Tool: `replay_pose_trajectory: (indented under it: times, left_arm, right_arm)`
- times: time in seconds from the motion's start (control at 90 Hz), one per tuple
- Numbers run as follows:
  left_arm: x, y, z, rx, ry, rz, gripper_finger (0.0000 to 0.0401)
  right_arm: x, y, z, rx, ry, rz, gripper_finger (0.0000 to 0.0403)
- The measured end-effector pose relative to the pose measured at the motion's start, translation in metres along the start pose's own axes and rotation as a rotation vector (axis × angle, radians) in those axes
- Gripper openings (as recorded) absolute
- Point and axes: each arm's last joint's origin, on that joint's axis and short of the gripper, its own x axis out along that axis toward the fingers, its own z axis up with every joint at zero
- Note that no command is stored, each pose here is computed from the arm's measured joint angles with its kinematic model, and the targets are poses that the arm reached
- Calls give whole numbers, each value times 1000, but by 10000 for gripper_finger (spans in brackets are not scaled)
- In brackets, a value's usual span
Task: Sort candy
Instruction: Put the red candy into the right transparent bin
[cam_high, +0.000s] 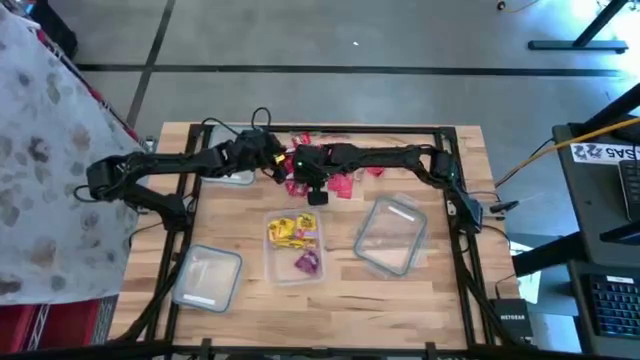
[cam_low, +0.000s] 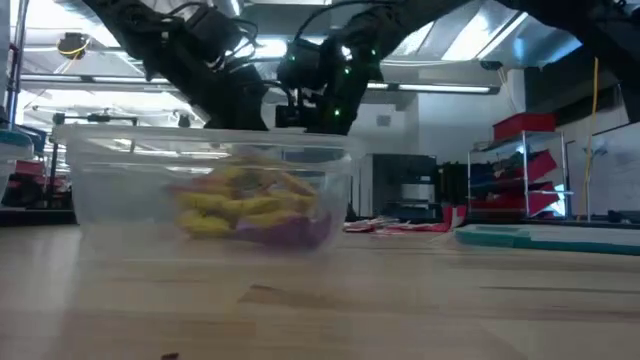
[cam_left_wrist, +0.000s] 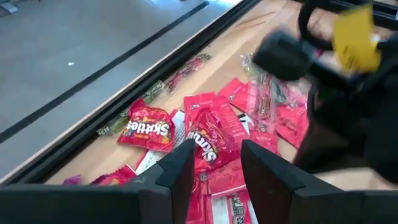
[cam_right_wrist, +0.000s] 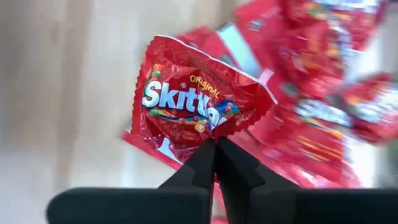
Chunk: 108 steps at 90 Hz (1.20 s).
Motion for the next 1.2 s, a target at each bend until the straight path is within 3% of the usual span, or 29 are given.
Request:
replay_pose_trajectory:
  times: [0.211, 0.456, 0.656, 0.922, 1.2]
  left_arm:
    - [-9, 2, -4, -10, 63, 5, 116]
    - [-37, 5, 6, -49, 13, -1, 116]
    - [-59, -1, 8, -69, -1, -36, 116]
    - [-71, -21, 4, -53, 18, -120, 116]
    - [-87, -61, -13, 12, 106, -218, 116]
  right_arm:
    - [-31, -2, 15, -30, 17, 7, 0]
    - [-51, 29, 33, -59, -13, 45, 0]
    - [-73, 66, 34, -10, 36, 34, 0]
    - [-107, 122, 43, 97, -50, -1, 0]
    - [-82, 192, 47, 258, -226, 78, 0]
